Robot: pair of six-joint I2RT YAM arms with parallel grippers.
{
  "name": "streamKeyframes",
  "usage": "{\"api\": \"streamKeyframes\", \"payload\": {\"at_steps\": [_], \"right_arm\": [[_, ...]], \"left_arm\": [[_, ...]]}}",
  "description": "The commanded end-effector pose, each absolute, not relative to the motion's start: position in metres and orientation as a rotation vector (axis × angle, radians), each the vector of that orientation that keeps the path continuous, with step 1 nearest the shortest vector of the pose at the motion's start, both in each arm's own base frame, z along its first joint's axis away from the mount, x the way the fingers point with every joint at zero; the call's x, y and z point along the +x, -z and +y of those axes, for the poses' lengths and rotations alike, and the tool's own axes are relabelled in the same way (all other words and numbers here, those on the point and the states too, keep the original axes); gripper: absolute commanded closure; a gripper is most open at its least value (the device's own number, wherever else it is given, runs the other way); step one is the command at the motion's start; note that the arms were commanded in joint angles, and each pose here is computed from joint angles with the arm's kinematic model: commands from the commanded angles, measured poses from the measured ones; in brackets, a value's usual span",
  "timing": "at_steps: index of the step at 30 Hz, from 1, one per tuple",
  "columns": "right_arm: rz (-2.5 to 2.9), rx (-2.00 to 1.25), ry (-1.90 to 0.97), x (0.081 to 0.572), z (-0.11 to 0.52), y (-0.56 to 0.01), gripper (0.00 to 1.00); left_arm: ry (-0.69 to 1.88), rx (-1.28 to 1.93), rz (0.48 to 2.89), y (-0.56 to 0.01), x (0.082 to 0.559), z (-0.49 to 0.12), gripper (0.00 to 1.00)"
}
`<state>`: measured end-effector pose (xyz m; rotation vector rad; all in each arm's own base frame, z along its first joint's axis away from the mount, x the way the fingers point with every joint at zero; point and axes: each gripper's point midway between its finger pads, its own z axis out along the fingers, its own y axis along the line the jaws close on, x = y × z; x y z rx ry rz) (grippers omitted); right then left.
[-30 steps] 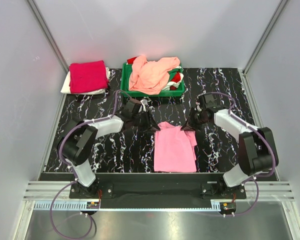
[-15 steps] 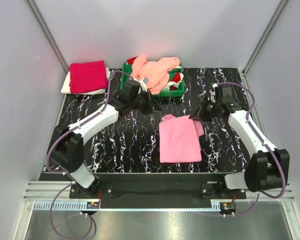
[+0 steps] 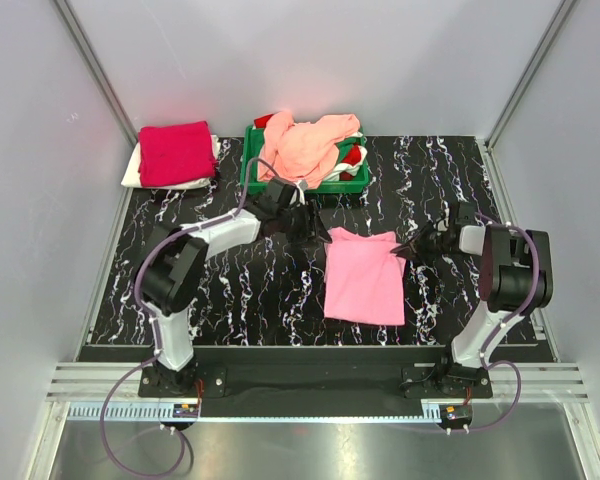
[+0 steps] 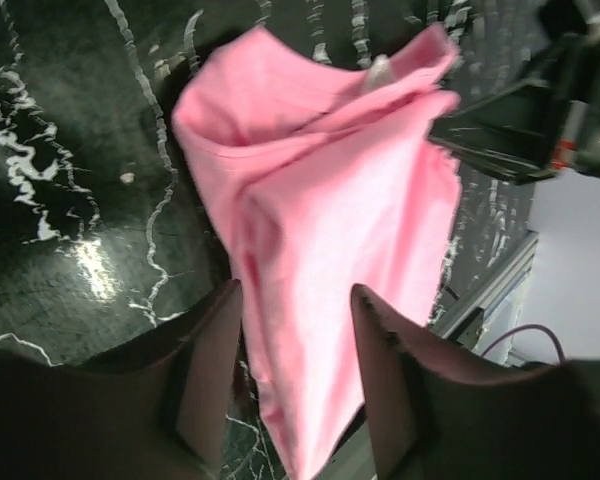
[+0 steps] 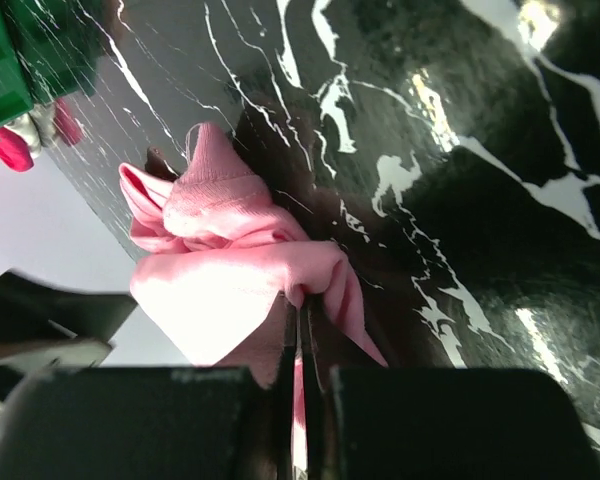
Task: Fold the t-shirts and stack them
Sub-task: Fold the tshirt
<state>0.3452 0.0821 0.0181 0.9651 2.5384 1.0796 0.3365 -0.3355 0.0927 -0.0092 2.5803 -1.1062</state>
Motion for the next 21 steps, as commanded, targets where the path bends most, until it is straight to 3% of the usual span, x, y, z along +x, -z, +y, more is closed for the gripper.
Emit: {"api": "streamKeyframes", "payload": {"at_steps": [1,4,10,15,18,21], "right_arm": [[2.529,0.903,-0.989,0.358,0.074,-0.013,1.0],[2.558,0.913,-0.974,0.358,0.074,-0.011,1.0],[2.603,0.896,-0.955,0.359,0.076,-0.009,1.0],[2.627,0.899,-0.962,0.358,0.077,-0.008,1.0],[2.634,0.888,-0.965,0.359,0.077,-0.009,1.0],[2.644,0.889,-0.966,0.359,0.077,-0.008,1.0]], "left_arm": [[1.152,0.05,2.514,-0.095,0.345,-0.345,0.45],[1.154,0.041,2.516,-0.084,0.345,-0.346,0.3],[1.153,0.022,2.531,-0.059,0.338,-0.343,0.14],[1.132,0.025,2.571,-0.028,0.341,-0.354,0.14],[1.143,-0.001,2.57,-0.017,0.348,-0.36,0.19],[1.156,0.005,2.563,-0.012,0.351,-0.369,0.37]]}}
